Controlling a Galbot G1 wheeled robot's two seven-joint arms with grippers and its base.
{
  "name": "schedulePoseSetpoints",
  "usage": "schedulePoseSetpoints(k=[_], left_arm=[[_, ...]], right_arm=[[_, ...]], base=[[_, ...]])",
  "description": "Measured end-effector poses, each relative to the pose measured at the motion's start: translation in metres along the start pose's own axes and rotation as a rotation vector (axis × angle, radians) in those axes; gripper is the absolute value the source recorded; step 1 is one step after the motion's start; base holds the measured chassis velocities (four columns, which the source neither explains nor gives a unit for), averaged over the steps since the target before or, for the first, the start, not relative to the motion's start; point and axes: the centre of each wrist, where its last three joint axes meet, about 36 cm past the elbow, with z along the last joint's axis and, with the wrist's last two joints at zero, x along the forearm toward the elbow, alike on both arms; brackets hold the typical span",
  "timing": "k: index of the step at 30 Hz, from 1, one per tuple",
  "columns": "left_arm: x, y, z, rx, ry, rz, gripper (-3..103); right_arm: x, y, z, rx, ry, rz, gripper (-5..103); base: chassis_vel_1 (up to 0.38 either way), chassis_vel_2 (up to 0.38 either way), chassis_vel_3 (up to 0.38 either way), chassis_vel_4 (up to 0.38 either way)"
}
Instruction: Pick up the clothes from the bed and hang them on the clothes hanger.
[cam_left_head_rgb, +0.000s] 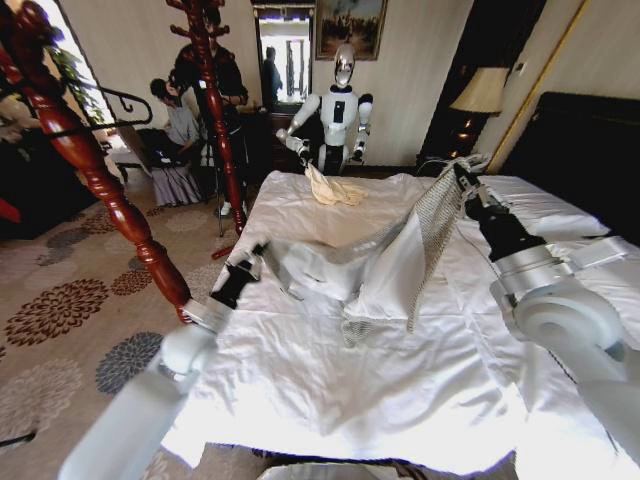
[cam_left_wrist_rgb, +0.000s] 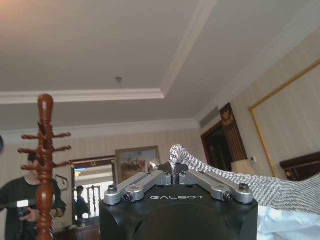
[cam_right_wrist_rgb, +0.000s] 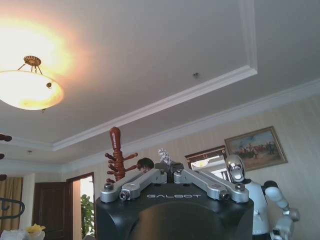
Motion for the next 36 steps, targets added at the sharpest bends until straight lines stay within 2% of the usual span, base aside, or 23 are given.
schedulePoseSetpoints(k=[2, 3, 6, 8, 11, 13, 14, 17, 18, 20, 22, 29, 36], left_arm=[[-0.008, 0.024, -0.037, -0.017, -0.032, -0.022, 2], [-0.008, 0.024, -0.037, -0.017, -0.032, -0.022, 2], [-0.019, 0.051, -0.092, -0.057, -0.095, -0.045, 2], [-0.019, 0.059, -0.116, -0.072, -0.118, -0.056, 2], [-0.013, 0.062, -0.129, -0.085, -0.122, -0.065, 2], [-0.002, 0.056, -0.120, -0.076, -0.086, -0.072, 2], [-0.002, 0.056, -0.120, -0.076, -0.086, -0.072, 2], [0.009, 0.034, -0.081, -0.014, 0.008, -0.081, 2], [0.009, 0.034, -0.081, -0.014, 0.008, -0.081, 2], [0.015, 0.020, -0.056, 0.041, 0.074, -0.088, 2], [0.022, 0.011, -0.036, 0.062, 0.116, -0.104, 2], [0.036, 0.004, -0.007, 0.061, 0.181, -0.149, 2], [0.052, -0.012, 0.008, 0.114, 0.243, -0.175, 2]], right_arm=[[-0.003, 0.000, -0.007, 0.019, -0.013, -0.015, 1], [-0.003, 0.000, -0.007, 0.019, -0.013, -0.015, 1], [-0.006, 0.004, -0.024, 0.040, -0.039, -0.038, 1], [-0.008, 0.011, -0.035, 0.040, -0.052, -0.049, 1], [-0.006, 0.021, -0.040, 0.045, -0.029, -0.042, 1], [0.002, 0.030, -0.027, 0.067, 0.046, -0.012, 1], [0.002, 0.030, -0.027, 0.067, 0.046, -0.012, 1], [0.025, 0.033, 0.007, 0.101, 0.167, 0.048, 1], [0.025, 0.033, 0.007, 0.101, 0.167, 0.048, 1], [0.040, 0.030, 0.025, 0.122, 0.221, 0.080, 1], [0.051, 0.025, 0.039, 0.141, 0.264, 0.107, 1], [0.069, 0.023, 0.055, 0.151, 0.316, 0.142, 1], [0.084, 0.030, 0.065, 0.147, 0.366, 0.120, 1]], base=[[0.000, 0.000, 0.000, 0.000], [0.000, 0.000, 0.000, 0.000], [0.000, 0.000, 0.000, 0.000], [0.000, 0.000, 0.000, 0.000], [0.000, 0.000, 0.000, 0.000], [0.000, 0.000, 0.000, 0.000], [0.000, 0.000, 0.000, 0.000], [0.000, 0.000, 0.000, 0.000], [0.000, 0.000, 0.000, 0.000], [0.000, 0.000, 0.000, 0.000], [0.000, 0.000, 0.000, 0.000], [0.000, 0.000, 0.000, 0.000], [0.000, 0.000, 0.000, 0.000]])
